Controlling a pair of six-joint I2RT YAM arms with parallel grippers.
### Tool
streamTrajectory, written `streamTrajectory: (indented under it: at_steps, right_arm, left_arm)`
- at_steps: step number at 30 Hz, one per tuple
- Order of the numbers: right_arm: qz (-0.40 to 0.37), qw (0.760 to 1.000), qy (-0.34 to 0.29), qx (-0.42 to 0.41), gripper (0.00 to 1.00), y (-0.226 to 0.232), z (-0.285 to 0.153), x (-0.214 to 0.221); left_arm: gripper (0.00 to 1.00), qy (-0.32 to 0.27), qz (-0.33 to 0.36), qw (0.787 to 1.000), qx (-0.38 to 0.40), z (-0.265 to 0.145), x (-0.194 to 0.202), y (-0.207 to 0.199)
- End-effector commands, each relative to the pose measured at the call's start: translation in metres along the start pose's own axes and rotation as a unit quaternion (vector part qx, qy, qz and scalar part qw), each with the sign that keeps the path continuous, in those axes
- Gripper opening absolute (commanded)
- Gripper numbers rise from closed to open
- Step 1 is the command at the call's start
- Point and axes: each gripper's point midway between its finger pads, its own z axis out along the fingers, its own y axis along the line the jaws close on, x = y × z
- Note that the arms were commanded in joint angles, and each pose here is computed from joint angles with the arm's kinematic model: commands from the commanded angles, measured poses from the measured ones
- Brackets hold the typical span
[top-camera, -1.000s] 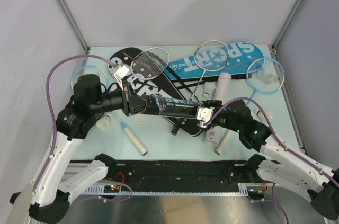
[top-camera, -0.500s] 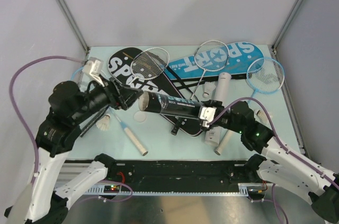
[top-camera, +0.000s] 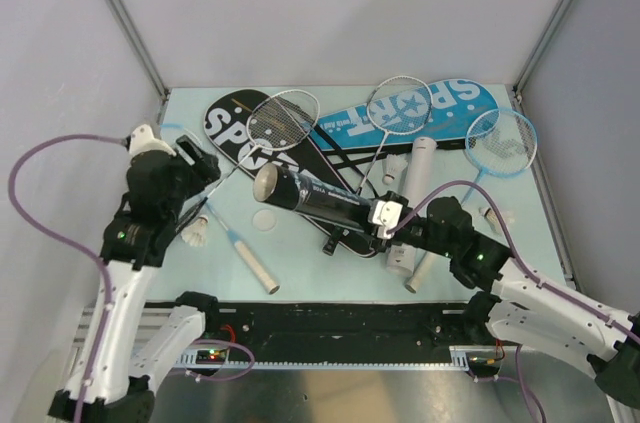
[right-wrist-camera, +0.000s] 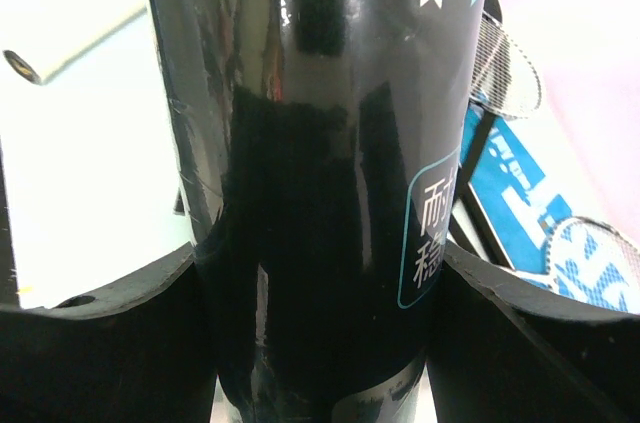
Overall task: Pack up the badminton gear
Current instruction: Place the shuttlecock at the shuttle tube, then pick up the shuttlecock at the center of the board.
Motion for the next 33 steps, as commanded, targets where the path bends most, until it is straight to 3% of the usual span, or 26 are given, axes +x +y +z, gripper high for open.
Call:
streamTrajectory:
  at_steps: [1,6,13,23,33]
  right_arm:
    - [0.004,0.998,-0.062,0.021,0.25,-0.008,0.003,-0.037]
    - [0.002,0.995,-0.095,0.009,0.25,-0.004,-0.002,-0.053]
    - [-0.007,0.993,-0.119,0.001,0.25,-0.002,-0.007,-0.065]
    - [-0.014,0.991,-0.134,-0.015,0.25,0.004,-0.012,-0.072]
    - [-0.015,0.991,-0.133,-0.024,0.25,0.008,-0.011,-0.071]
  left_arm:
    - [0.76,0.001,-0.114,0.981,-0.156,0.018,0.038,0.074]
    - [0.77,-0.005,-0.175,0.958,-0.229,0.018,0.079,0.121]
    - [0.74,0.037,-0.292,0.912,-0.285,0.032,0.139,0.169]
    - [0.66,-0.013,-0.355,0.896,-0.267,0.051,0.163,0.209]
    - [0.55,-0.046,-0.356,0.904,-0.231,0.066,0.152,0.213]
